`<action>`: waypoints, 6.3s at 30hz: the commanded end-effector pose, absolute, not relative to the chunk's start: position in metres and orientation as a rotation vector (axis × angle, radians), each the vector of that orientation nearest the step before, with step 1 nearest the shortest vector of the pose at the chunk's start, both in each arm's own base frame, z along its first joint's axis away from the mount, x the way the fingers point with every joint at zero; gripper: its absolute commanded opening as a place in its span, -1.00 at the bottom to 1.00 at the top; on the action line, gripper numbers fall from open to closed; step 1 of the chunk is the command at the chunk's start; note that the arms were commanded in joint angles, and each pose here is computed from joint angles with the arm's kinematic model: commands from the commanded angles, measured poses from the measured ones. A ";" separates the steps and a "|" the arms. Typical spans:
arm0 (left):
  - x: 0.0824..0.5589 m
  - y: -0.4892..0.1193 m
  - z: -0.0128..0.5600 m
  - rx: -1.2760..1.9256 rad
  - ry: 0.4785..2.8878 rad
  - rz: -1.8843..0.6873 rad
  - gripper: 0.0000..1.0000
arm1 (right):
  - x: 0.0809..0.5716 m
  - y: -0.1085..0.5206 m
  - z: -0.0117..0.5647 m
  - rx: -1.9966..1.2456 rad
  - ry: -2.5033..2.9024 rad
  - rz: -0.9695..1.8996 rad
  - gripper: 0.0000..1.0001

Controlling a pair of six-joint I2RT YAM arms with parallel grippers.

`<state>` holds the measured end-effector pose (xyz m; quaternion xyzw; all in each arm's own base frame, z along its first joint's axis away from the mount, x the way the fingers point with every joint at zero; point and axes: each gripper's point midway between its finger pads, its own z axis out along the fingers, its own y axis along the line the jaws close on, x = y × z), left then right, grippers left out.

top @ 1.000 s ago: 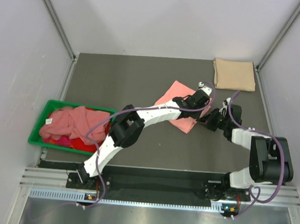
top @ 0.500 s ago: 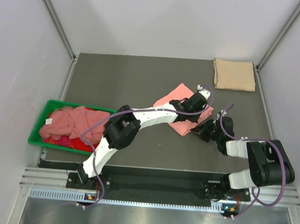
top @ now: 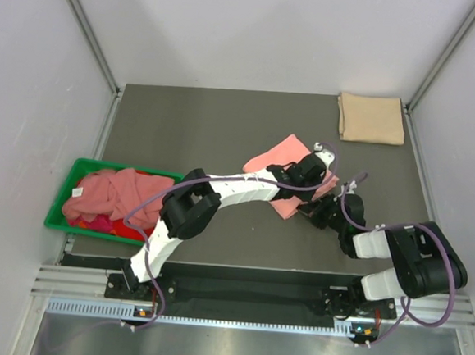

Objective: Fold and stack the t-shirts
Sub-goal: Fold the tshirt

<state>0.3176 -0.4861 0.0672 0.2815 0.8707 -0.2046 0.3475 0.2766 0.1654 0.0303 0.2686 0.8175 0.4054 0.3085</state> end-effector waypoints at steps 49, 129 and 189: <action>0.299 -0.485 0.080 0.820 2.174 -0.471 -0.33 | 0.335 0.021 0.073 0.916 2.109 0.616 -0.41; 0.376 -0.355 0.132 0.533 2.314 -0.423 -0.41 | 0.355 0.050 0.063 0.816 2.156 0.559 0.11; 0.553 -0.368 0.088 0.291 2.112 -0.829 -0.56 | 0.399 0.142 0.041 0.260 2.425 0.900 -0.72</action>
